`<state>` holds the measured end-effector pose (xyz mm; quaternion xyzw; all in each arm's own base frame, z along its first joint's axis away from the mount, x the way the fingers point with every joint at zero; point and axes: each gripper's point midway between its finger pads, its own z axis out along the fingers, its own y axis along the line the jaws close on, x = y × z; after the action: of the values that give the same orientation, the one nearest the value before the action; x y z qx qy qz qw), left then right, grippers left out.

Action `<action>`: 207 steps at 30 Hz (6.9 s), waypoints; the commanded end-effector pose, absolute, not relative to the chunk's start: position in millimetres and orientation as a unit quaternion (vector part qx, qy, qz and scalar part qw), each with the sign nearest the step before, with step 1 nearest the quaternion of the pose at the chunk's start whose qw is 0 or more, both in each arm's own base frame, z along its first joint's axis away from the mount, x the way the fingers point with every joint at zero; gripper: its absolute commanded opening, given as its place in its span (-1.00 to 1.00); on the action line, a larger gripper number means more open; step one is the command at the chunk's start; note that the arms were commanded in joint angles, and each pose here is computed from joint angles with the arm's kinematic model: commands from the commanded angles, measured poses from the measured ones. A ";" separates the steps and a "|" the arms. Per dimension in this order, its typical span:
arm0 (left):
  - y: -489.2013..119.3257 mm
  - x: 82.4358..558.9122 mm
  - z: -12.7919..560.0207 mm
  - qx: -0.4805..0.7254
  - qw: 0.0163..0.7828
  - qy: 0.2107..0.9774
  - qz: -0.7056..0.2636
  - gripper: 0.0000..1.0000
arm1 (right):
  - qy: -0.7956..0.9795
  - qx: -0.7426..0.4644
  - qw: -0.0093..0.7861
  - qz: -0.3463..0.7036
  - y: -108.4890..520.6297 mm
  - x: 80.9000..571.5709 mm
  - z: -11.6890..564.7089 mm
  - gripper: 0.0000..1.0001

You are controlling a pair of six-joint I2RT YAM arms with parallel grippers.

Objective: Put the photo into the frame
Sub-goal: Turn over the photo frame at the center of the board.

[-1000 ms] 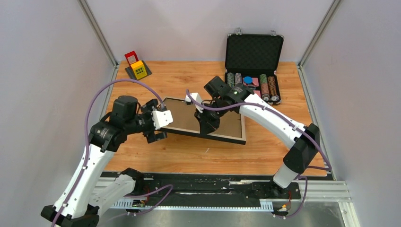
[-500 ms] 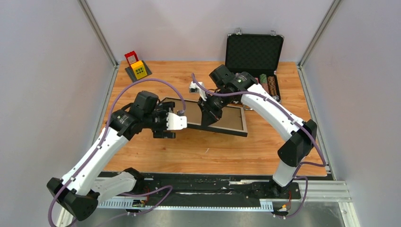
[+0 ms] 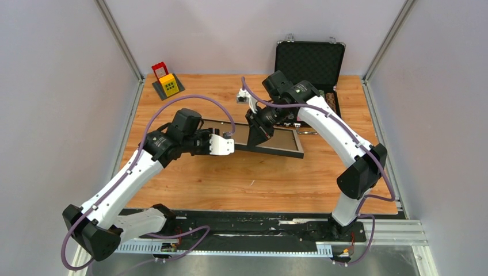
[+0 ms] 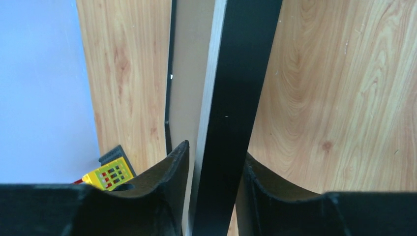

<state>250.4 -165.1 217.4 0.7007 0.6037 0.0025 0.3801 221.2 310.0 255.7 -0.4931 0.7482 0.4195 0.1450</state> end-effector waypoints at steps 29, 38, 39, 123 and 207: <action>-174.8 246.0 298.7 0.703 0.378 0.602 -0.021 -1.00 | 0.712 -0.473 0.444 0.268 247.5 245.1 378.6 0.86; -180.4 251.5 307.5 0.695 0.370 0.616 -0.032 -1.00 | 0.711 -0.464 0.469 0.243 238.5 249.9 389.1 0.92; -180.3 253.6 309.9 0.689 0.372 0.621 -0.030 -1.00 | 0.713 -0.461 0.471 0.241 237.8 250.8 389.6 0.92; -97.8 278.7 307.1 0.498 0.325 0.798 -0.100 -1.00 | 0.767 -0.297 0.497 0.278 144.2 302.0 374.9 0.90; -98.0 286.6 315.7 0.597 0.321 0.722 -0.139 -1.00 | 0.717 -0.389 0.498 0.294 180.4 299.8 372.0 0.92</action>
<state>302.2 -86.1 296.3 0.5860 0.7442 -0.1103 0.3011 295.6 176.7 352.4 -0.3708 0.7410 0.3090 0.4667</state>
